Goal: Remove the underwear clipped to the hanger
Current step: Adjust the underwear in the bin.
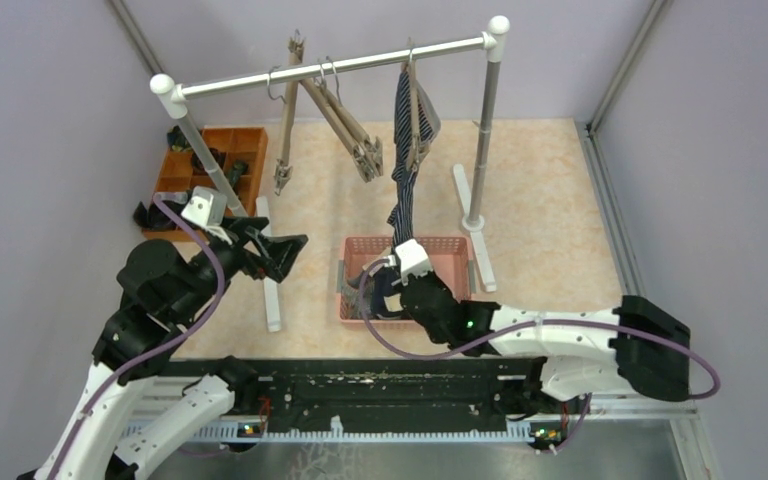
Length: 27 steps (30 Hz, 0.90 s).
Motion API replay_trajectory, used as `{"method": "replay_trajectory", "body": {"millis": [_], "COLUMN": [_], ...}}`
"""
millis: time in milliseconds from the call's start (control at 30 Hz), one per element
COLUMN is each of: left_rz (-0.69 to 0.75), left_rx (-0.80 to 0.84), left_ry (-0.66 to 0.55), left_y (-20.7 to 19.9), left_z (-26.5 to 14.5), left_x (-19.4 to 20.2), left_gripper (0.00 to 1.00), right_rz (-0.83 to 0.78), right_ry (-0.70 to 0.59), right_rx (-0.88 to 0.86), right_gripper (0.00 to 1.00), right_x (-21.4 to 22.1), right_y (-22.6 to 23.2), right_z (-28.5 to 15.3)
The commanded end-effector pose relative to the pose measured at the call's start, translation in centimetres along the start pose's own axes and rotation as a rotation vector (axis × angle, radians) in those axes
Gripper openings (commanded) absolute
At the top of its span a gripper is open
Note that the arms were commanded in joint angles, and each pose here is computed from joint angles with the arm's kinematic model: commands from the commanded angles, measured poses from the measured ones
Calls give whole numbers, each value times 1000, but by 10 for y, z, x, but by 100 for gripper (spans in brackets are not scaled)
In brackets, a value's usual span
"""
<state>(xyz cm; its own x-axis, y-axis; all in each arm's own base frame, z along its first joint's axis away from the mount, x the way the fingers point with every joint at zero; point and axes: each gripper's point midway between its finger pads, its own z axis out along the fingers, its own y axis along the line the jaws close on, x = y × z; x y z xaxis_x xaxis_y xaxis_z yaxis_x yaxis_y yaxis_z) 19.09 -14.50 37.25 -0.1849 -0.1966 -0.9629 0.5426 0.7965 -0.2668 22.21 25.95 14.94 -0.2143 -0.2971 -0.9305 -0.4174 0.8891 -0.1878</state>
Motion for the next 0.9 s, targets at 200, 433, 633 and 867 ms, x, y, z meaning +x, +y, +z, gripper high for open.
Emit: {"method": "replay_trajectory", "body": {"millis": [200,433,633,867], "left_rz": [1,21,28,20], "left_rx": [55,186,305,472], "left_ry": [1,45,45,48], "left_y": [-10,-32,-53,-84], "left_z": [4,1,-7,-9], "left_x": [-1,7,1,-12], "left_gripper": [100,100,100,98], "right_rz": [80,165,175,229], "right_ry": [74,-110,-132,-190], "right_rx": [-9,-21,-58,-10], "right_gripper": [49,56,56,56], "right_x": [11,-47,-60,-70], "right_y": [8,-24,-44,-71], "right_z": [9,-26,-58,-77]}}
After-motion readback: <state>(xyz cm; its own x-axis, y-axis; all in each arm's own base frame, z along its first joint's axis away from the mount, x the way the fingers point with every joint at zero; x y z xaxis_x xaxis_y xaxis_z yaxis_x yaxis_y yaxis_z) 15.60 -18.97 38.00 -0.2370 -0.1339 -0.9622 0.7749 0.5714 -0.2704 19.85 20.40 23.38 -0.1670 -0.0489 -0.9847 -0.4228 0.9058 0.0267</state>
